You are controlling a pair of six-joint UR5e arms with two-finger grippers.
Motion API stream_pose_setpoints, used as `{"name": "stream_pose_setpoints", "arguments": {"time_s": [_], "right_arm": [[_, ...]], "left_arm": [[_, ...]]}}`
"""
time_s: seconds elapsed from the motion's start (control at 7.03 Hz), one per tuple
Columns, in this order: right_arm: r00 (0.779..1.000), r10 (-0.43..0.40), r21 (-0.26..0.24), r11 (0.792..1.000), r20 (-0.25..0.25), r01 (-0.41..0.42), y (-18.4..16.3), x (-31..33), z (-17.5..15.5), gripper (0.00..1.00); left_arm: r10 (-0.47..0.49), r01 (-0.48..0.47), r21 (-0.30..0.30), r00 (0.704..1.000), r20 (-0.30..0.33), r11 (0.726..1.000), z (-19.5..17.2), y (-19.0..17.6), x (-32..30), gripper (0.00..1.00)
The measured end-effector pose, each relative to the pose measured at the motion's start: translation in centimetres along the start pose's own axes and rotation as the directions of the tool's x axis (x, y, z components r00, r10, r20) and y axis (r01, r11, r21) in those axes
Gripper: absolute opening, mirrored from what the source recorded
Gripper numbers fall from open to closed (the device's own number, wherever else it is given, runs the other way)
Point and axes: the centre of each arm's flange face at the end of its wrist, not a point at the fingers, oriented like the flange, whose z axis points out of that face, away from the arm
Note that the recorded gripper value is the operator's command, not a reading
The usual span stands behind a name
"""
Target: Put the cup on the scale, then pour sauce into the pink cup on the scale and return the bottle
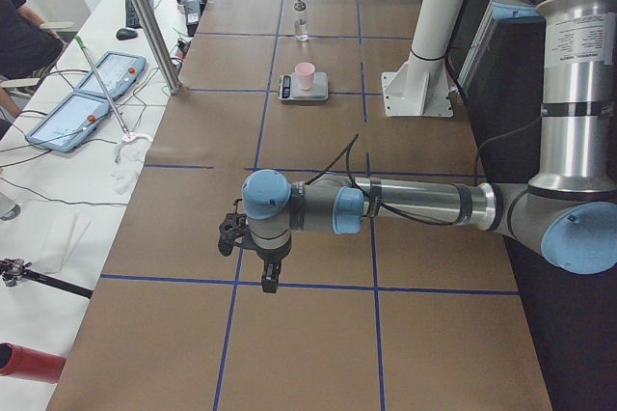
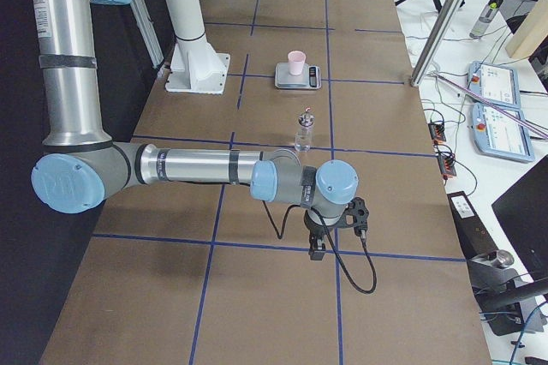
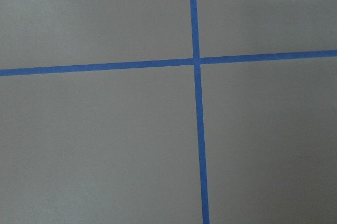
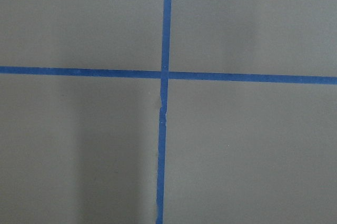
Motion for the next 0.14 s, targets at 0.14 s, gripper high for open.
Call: {"name": "stream_pose_setpoints", "arguments": {"time_s": [0.14], "right_arm": [[1.000,0.000,0.000,1.000,0.000,0.000,-0.01,0.00,-0.01,1.00]], "left_arm": [[0.001,-0.001,0.001,1.000,0.000,1.000,-0.04,-0.05,0.04,1.00]]}}
